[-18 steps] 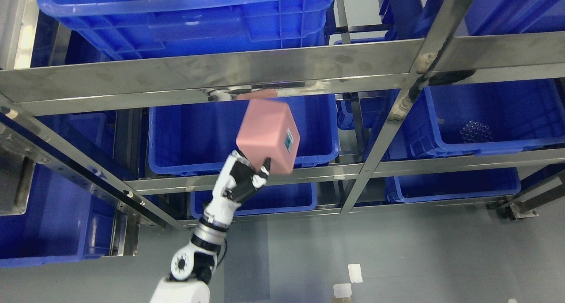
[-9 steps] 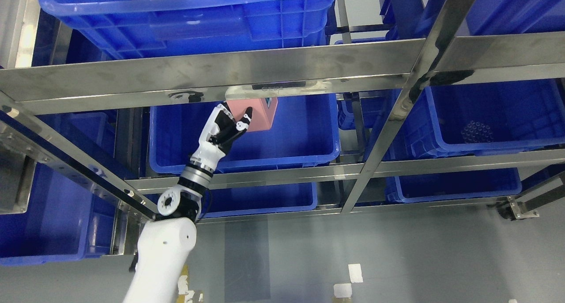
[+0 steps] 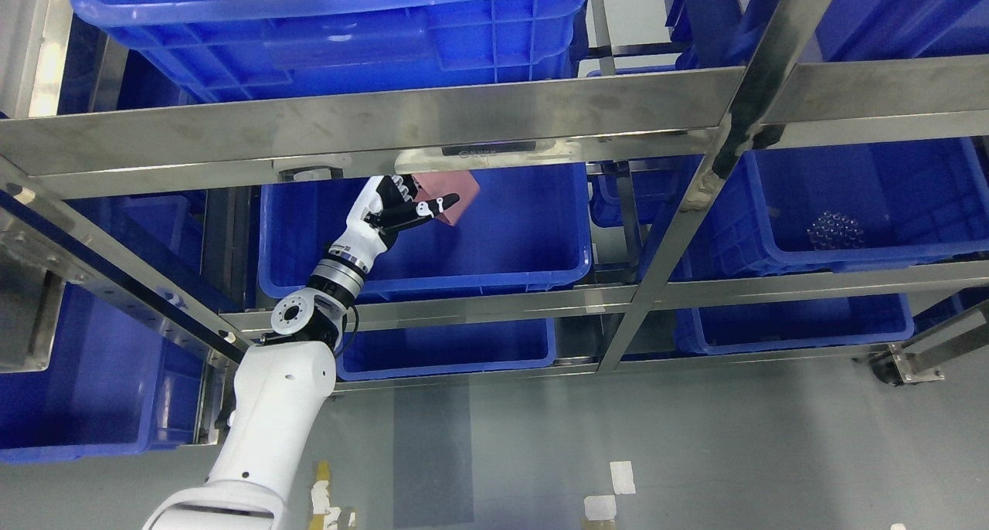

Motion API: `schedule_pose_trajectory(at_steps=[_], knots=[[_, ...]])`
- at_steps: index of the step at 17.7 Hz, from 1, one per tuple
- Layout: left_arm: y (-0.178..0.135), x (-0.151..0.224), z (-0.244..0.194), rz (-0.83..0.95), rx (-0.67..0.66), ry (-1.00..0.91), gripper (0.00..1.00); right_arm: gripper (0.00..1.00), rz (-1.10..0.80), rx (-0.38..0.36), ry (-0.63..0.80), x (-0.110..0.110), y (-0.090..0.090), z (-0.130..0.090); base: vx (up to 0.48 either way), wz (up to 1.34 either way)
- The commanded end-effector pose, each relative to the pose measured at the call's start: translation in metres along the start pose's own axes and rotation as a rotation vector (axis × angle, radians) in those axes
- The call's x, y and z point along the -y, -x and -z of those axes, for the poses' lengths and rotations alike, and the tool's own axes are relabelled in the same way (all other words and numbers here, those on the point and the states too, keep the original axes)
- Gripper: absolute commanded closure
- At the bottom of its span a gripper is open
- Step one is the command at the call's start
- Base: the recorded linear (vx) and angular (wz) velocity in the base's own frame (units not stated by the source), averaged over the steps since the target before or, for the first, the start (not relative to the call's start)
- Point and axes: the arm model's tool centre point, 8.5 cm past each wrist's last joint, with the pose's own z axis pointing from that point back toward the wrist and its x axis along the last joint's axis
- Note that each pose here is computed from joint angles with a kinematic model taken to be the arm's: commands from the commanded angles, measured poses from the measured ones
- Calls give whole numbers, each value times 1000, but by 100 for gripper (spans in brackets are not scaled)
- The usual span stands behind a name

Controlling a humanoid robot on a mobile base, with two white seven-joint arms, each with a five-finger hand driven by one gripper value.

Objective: Place storage box into left shelf container
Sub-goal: 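Lower the pink box into the middle-shelf blue bin with the left hand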

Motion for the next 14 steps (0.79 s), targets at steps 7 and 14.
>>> schedule_pose_trajectory(at_steps=[7,14], knots=[[16,39,2,570,-260,510,0,0,4,24,18,11,-11,1,0,0],[-46,17,32,805,-225,524,0,0,4,24,18,11,-11,1,0,0]])
